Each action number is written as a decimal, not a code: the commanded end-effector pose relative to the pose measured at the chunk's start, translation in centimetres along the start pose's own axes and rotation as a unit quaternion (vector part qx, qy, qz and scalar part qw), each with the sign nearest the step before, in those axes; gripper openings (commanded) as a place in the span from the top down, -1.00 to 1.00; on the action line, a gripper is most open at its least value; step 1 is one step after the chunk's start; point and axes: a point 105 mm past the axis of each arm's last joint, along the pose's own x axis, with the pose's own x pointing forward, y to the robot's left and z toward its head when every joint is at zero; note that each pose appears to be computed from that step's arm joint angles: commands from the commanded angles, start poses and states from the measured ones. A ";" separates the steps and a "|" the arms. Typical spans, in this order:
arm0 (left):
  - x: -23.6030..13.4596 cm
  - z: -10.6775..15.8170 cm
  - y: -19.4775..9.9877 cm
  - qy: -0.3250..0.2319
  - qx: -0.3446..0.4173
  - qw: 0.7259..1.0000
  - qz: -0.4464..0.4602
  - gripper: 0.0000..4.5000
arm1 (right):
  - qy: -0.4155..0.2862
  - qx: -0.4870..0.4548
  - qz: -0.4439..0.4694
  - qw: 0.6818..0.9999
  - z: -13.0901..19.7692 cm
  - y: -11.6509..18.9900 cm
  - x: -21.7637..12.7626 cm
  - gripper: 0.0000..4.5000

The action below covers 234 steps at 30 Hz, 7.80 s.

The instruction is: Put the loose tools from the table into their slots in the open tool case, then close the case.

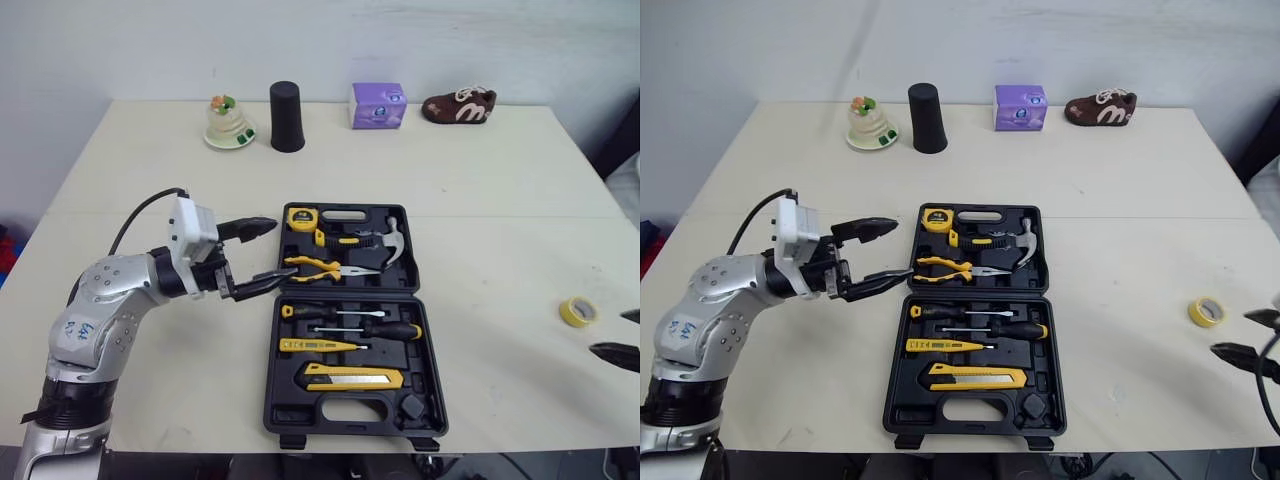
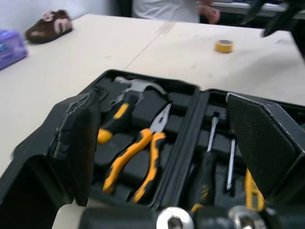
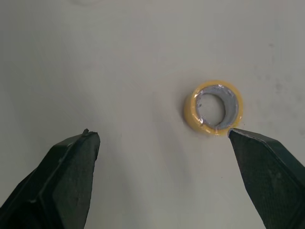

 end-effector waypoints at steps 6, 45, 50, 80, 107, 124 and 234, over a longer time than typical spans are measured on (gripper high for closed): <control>1.2 1.1 -1.8 -0.018 0.005 0.999 -0.047 -0.95 | 0.042 0.007 0.044 0.998 0.4 -1.4 2.7 -1.00; 0.7 1.2 -5.2 0.004 0.017 0.981 -0.191 -1.00 | -0.045 -0.231 0.314 0.920 11.2 13.0 4.6 0.98; 0.9 0.9 -4.3 0.003 0.068 0.983 -0.169 -1.00 | -0.066 -0.271 0.388 0.878 12.1 19.7 4.7 0.98; -0.3 -0.6 -7.8 0.038 0.016 0.985 -0.169 -1.00 | 0.029 -0.376 0.409 0.831 7.9 24.2 7.5 0.98; 0.1 -1.0 -6.2 0.034 0.025 0.986 -0.163 -1.00 | -0.142 -0.201 0.481 0.842 11.5 23.5 3.5 0.42; -0.3 -1.5 -6.1 0.050 0.018 0.986 -0.157 -1.00 | -0.150 -0.184 0.393 0.888 3.0 21.9 10.1 0.99; 0.4 -7.4 8.1 0.321 -0.258 0.870 0.272 -1.00 | -0.045 0.183 0.067 0.980 19.9 10.3 12.8 -0.98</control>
